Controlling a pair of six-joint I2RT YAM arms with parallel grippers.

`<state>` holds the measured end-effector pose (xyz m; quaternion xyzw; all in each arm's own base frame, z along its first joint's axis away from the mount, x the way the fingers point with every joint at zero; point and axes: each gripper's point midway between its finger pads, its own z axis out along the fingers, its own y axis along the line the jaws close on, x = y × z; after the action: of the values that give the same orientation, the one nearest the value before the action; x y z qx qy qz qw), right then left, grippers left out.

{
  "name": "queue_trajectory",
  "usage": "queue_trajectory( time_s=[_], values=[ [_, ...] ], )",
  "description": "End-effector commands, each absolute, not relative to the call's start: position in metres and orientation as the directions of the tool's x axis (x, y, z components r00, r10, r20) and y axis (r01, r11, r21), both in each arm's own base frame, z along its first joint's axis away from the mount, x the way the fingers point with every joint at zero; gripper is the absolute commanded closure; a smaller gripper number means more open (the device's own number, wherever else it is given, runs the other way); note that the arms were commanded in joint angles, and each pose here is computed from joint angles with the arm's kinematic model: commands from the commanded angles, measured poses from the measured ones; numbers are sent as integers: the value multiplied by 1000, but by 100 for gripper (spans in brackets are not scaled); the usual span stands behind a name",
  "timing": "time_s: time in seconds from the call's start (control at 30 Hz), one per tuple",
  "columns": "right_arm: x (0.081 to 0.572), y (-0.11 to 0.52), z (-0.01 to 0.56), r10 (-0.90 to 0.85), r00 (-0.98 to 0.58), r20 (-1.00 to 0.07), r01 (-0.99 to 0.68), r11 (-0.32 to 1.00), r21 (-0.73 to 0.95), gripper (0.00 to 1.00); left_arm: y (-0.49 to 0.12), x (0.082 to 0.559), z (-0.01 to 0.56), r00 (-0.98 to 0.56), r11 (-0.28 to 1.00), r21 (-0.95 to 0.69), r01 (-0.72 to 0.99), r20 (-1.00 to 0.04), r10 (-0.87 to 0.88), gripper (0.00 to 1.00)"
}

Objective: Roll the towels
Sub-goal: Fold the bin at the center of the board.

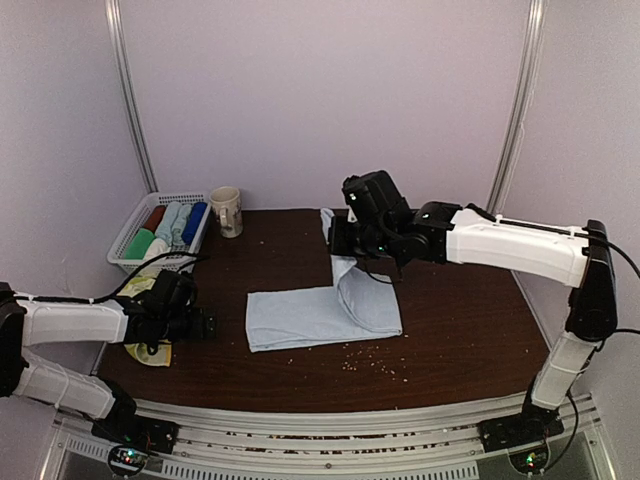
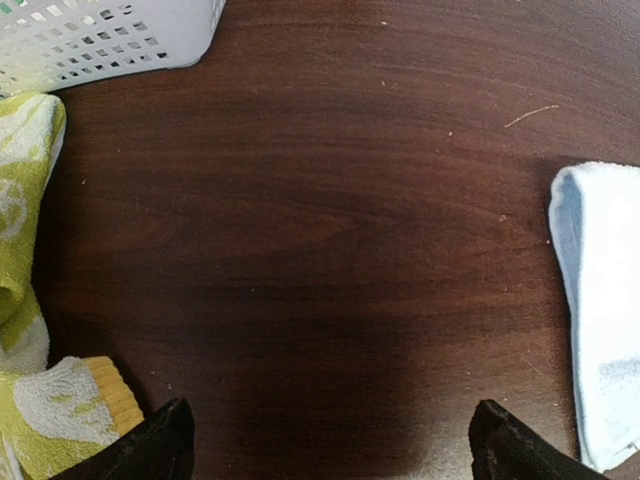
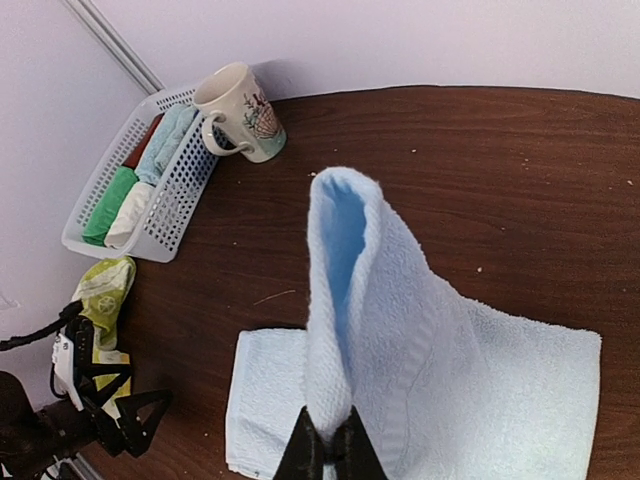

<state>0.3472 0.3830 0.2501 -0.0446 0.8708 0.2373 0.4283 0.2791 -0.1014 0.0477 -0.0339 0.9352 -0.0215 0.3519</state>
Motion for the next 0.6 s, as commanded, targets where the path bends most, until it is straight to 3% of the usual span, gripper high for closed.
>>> queue_trajectory(
  time_s=[0.0, 0.57],
  values=[
    [348, 416, 256, 134, -616, -776, -302, 870, 390, 100, -101, 282, 49, -730, 994, -88, -60, -675, -104, 2],
    [338, 494, 163, 16, -695, -718, -362, 856, 369, 100, -101, 281, 42, -735, 994, -87, -59, -670, -102, 2]
  ],
)
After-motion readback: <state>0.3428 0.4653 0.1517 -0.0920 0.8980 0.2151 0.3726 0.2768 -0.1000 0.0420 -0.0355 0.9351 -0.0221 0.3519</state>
